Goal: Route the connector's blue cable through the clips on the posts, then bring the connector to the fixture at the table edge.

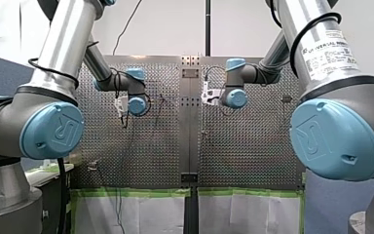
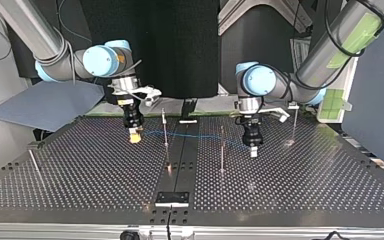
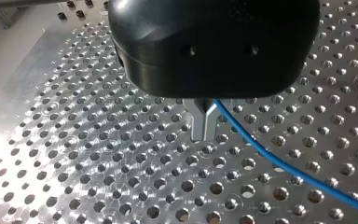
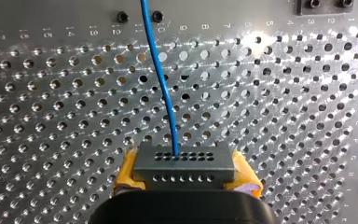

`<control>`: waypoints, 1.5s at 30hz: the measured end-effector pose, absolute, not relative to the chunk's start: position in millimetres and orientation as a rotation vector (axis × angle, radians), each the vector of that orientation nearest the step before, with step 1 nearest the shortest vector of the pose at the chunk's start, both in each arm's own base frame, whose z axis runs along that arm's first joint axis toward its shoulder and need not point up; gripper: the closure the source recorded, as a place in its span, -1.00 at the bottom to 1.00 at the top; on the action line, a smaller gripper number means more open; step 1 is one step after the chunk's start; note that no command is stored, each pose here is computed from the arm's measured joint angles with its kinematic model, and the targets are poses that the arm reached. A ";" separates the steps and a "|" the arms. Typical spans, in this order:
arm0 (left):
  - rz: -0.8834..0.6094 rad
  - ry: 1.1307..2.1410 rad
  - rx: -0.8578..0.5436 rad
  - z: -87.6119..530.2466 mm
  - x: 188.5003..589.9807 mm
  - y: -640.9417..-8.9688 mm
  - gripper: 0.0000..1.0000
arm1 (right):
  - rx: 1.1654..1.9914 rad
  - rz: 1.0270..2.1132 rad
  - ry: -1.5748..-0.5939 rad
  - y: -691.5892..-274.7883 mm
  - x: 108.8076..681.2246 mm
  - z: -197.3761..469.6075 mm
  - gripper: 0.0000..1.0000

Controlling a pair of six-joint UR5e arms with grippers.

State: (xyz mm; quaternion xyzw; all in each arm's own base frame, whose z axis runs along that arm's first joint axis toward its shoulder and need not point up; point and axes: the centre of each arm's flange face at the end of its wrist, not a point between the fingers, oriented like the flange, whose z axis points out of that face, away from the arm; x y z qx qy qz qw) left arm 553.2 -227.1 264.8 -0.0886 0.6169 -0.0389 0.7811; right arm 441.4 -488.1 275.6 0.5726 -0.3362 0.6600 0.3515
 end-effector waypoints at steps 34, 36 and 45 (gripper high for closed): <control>-0.089 1.363 -0.182 248.7 582.0 -227.2 1.00 | 1.535 1.780 -0.801 -549.7 481.1 278.3 1.00; -0.089 1.362 -0.181 248.7 582.1 -227.2 1.00 | 1.535 1.782 -0.800 -550.4 481.6 279.5 1.00; -0.089 1.360 -0.181 249.0 582.2 -227.2 0.76 | 1.562 1.774 -0.810 -546.2 484.6 276.5 1.00</control>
